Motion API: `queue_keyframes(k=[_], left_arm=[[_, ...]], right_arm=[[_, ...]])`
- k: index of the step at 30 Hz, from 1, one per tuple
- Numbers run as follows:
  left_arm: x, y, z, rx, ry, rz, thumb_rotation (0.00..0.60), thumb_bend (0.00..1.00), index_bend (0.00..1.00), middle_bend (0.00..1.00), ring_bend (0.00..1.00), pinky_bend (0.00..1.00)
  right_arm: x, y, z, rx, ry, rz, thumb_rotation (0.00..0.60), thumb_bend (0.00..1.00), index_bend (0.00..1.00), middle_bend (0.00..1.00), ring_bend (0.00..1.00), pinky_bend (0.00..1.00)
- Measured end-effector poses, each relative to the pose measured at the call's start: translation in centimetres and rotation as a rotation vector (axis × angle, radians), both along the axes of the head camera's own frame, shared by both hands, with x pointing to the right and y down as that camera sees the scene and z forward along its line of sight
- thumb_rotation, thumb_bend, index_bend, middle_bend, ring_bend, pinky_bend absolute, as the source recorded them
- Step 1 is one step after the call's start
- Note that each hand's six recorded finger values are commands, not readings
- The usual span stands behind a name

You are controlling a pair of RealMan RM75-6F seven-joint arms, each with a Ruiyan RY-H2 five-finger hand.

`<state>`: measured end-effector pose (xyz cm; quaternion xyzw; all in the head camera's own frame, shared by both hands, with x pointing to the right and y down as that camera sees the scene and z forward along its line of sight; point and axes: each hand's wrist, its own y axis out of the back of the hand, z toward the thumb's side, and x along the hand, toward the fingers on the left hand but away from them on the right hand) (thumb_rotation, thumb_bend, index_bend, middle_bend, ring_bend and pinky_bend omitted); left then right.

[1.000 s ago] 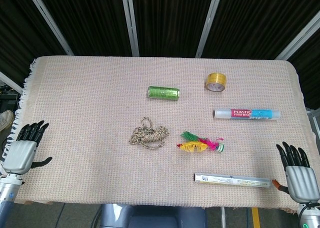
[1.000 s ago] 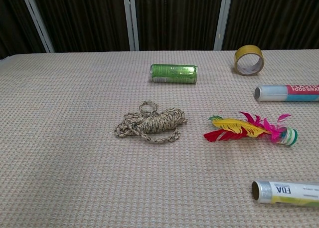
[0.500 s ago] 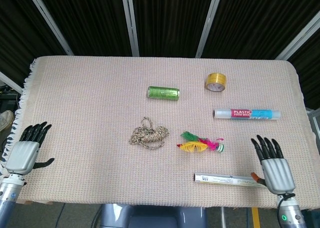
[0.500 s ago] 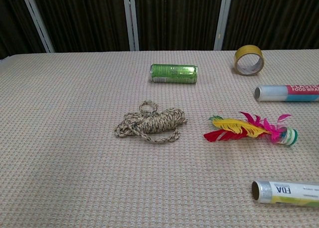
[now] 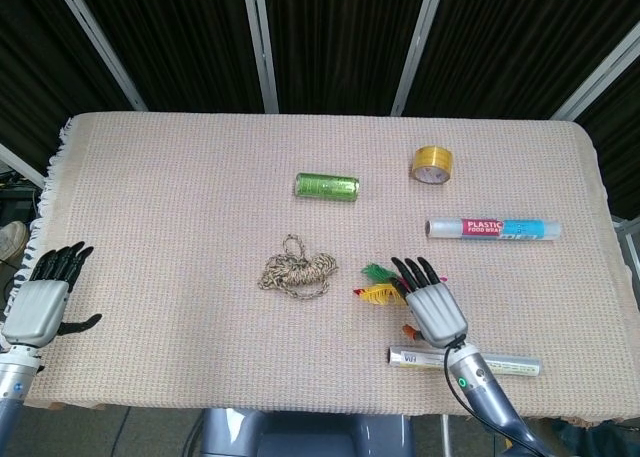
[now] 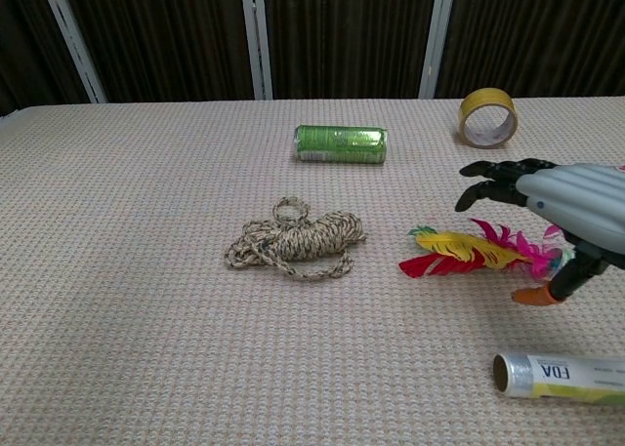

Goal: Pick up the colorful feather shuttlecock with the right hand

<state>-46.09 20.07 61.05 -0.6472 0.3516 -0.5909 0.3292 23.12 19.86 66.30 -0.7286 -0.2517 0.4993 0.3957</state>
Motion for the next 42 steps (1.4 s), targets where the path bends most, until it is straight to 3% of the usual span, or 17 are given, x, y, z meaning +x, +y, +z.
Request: queue_keyframes(k=[14, 22, 27, 33, 42], left_arm=[[-0.5, -0.1, 0.5, 0.004, -0.052, -0.02, 0.6, 0.15, 0.0, 0.0, 0.0, 0.0], [-0.7, -0.3, 0.5, 0.011, -0.065, -0.033, 0.6, 0.15, 0.0, 0.0, 0.0, 0.0], [-0.9, -0.4, 0.5, 0.011, -0.064, -0.041, 0.6, 0.15, 0.0, 0.0, 0.0, 0.0], [-0.9, -0.4, 0.5, 0.008, -0.055, -0.038, 0.6, 0.15, 0.0, 0.0, 0.0, 0.0], [-0.4, -0.1, 0.0, 0.018, -0.038, -0.017, 0.6, 0.15, 0.0, 0.0, 0.0, 0.0]], right_arm=[[-1.2, -4.1, 2.7, -0.036, 0.025, -0.026, 0.6, 0.2, 0.26, 0.0, 0.0, 0.0], [-2.1, -4.6, 5.1, -0.088, 0.007, -0.024, 0.6, 0.25, 0.41, 0.0, 0.0, 0.0], [-2.6, -4.1, 6.1, -0.104, 0.009, -0.044, 0.6, 0.29, 0.61, 0.04, 0.0, 0.0], [-2.4, -4.3, 5.5, -0.066, 0.002, -0.035, 0.6, 0.31, 0.72, 0.12, 0.0, 0.0], [0.0, -4.9, 1.3, 0.043, 0.012, -0.014, 0.6, 0.31, 0.7, 0.13, 0.0, 0.0]])
